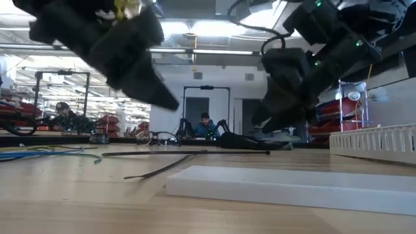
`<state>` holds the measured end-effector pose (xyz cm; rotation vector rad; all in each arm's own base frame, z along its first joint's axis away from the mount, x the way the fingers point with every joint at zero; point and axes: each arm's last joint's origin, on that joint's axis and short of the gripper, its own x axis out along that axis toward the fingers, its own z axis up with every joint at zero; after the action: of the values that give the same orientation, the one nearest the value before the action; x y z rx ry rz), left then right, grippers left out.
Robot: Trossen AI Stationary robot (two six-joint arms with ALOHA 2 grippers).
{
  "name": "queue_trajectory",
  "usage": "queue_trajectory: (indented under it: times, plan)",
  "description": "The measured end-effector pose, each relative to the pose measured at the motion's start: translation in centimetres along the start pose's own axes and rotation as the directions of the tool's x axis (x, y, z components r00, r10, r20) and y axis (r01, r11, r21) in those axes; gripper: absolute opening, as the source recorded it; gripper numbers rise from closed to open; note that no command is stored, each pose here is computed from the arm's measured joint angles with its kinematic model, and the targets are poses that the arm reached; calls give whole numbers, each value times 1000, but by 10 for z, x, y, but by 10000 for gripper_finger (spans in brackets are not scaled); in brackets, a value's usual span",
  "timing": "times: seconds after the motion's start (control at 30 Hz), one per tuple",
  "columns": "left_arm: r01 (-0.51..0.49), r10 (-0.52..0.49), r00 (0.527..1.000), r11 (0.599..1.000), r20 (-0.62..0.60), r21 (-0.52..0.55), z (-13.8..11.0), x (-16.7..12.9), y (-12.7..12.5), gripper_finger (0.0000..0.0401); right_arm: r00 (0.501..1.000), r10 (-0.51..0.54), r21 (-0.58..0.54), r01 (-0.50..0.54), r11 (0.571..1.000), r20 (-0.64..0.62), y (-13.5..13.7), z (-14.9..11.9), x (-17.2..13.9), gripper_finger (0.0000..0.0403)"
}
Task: Ziptie cables
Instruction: Wrap the cable wires with the black zip tie
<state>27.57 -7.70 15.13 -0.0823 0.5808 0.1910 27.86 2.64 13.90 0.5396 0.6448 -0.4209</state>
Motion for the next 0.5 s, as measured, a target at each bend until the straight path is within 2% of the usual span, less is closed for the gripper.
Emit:
queue_trajectory:
  times: [0.13, 0.3, 0.5]
  plan:
    - [-18, 21, 998, 999, -67, 44, -14, 14, 2, 159, 1000, -15, -66, 15, 998, -11, -1, -2, 2, 204]
    - [-54, 64, 988, 996, -137, 74, -31, 30, 7, 160, 1000, -22, -116, 21, 993, -7, -2, -2, 3, 204]
    - [-82, 95, 983, 993, -158, 83, -37, 40, 13, 117, 1000, -22, -146, 21, 989, -8, -1, -3, 3, 204]
